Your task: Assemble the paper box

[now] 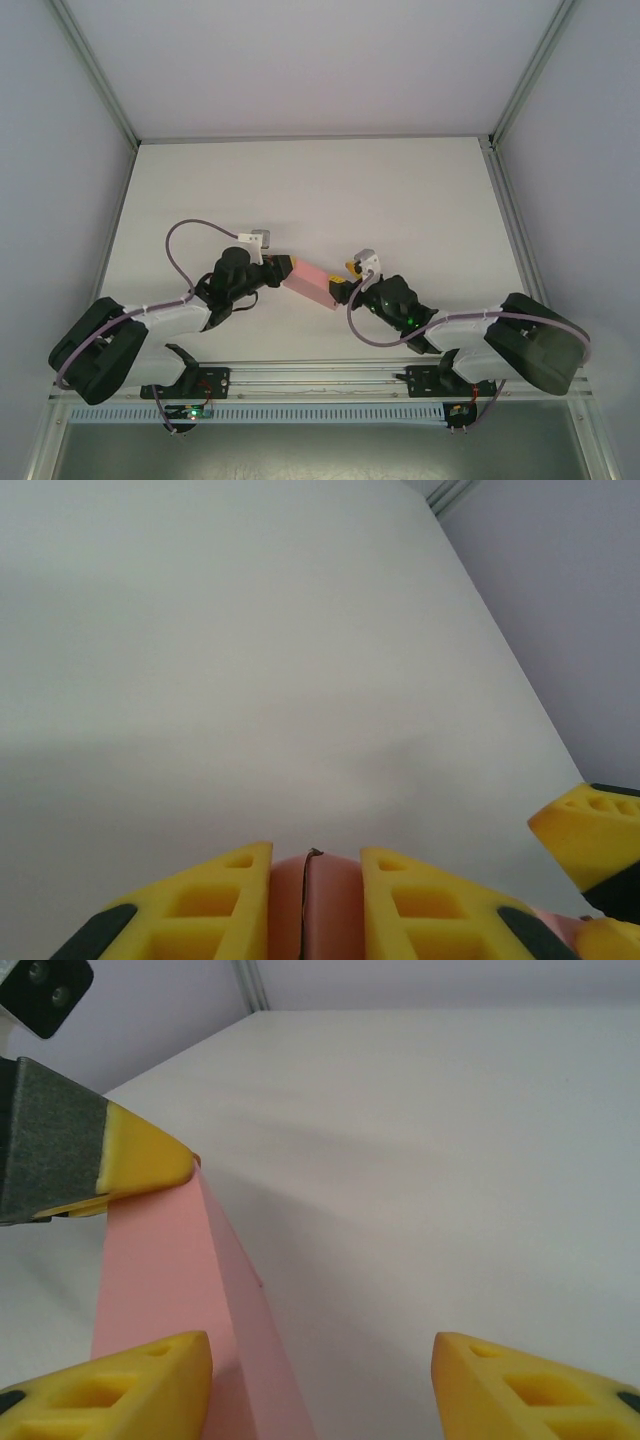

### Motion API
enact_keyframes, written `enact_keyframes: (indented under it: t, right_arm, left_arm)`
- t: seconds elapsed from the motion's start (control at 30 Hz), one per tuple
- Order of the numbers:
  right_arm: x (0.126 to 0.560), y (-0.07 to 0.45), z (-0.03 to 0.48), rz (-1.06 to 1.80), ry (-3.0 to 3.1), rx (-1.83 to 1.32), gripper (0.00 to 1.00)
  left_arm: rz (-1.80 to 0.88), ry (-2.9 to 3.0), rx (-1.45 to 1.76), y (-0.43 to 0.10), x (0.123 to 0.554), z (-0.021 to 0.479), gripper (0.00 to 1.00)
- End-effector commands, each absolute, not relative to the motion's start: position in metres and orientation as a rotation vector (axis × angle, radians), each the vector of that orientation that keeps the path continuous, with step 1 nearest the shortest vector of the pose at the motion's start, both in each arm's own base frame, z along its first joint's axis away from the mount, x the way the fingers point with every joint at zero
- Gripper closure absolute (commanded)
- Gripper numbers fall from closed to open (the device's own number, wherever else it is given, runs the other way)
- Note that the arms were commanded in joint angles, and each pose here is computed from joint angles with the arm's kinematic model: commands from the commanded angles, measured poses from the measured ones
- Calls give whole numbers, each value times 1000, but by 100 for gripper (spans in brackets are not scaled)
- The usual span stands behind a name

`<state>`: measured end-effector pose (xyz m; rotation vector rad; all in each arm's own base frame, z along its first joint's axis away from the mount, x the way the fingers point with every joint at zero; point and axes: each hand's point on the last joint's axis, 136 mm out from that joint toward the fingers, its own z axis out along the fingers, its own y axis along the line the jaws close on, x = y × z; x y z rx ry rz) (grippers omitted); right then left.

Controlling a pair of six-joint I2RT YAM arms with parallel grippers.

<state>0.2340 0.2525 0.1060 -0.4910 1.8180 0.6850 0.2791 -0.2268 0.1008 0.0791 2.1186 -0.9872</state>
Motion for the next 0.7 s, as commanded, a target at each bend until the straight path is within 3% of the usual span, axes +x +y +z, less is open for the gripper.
enact_keyframes:
  t: [0.0, 0.1, 0.2, 0.4, 0.53, 0.67]
  right_arm:
    - [205, 215, 7, 359, 2084, -789, 44]
    - [212, 223, 27, 384, 2036, -764, 43]
    - [226, 237, 70, 474, 2040, -677, 31]
    - [239, 264, 144, 694, 2054, -662, 18]
    - [222, 284, 144, 761, 2067, -946, 2]
    - [217, 285, 121, 696, 2174, -1152, 2]
  left_arm:
    - [-743, 2516, 170, -195, 219, -9, 100]
    - [-762, 2510, 183, -202, 223, -8, 100]
    - [-811, 2503, 204, -216, 231, 10, 95]
    - [-753, 2476, 204, -222, 250, 44, 86]
    - [-760, 2460, 241, -225, 252, 49, 86]
    - [-800, 2434, 261, -232, 254, 58, 82]
